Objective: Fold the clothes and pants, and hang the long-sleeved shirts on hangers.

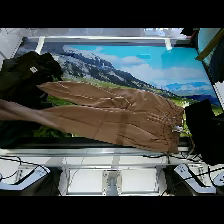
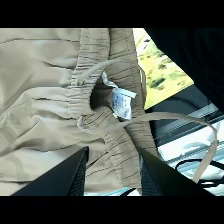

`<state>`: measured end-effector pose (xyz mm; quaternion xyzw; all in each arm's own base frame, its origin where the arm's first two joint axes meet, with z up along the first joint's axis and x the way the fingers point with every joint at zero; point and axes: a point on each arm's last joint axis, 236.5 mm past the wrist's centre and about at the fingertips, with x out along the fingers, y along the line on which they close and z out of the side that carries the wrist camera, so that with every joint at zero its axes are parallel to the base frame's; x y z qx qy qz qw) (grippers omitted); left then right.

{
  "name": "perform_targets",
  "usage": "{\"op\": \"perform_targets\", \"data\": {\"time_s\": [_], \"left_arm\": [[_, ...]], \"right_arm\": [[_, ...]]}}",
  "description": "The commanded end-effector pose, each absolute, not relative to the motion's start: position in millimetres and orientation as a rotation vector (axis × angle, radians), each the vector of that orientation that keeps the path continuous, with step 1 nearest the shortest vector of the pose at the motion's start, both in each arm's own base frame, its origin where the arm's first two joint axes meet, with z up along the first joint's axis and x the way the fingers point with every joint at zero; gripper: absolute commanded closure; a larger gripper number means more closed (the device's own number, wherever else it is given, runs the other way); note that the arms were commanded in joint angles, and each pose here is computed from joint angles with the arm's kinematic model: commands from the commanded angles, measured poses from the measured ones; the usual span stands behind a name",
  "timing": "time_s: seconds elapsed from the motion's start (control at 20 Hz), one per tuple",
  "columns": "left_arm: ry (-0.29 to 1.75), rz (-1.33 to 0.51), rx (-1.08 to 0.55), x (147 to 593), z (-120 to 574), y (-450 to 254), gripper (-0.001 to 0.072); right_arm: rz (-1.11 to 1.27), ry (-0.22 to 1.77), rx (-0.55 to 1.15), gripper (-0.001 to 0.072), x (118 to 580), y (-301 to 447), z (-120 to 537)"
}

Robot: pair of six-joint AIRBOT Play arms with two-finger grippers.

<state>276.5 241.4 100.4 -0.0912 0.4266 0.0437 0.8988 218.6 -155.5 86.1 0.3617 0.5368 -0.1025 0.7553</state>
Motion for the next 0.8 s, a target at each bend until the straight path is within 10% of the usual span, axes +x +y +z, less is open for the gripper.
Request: {"op": "perform_targets", "data": {"time_s": [0.0,0.25,0.3,0.35,0.4,0.75], "left_arm": [[1.041,0.288,-0.336,197,53,276,0.0697],[1.041,0.35,-0.423,173,35,285,0.0681],[1.042,0.346,-0.429,176,34,284,0.054],[1.033,0.34,-0.433,180,35,282,0.0174],[1.006,0.347,-0.455,185,38,282,0.001],[0.559,0.176,-0.63,274,115,260,-0.0004]], "right_arm": [[-0.223,1.17,0.786,0.0349,219,-156,86],[-0.224,1.17,0.788,0.0349,219,-156,86],[-0.225,1.169,0.786,0.0346,219,-156,86],[-0.224,1.168,0.785,0.0342,219,-156,86],[-0.228,1.164,0.782,0.0342,220,-157,86],[-0.316,1.204,0.704,0.0341,206,-178,76]]}}
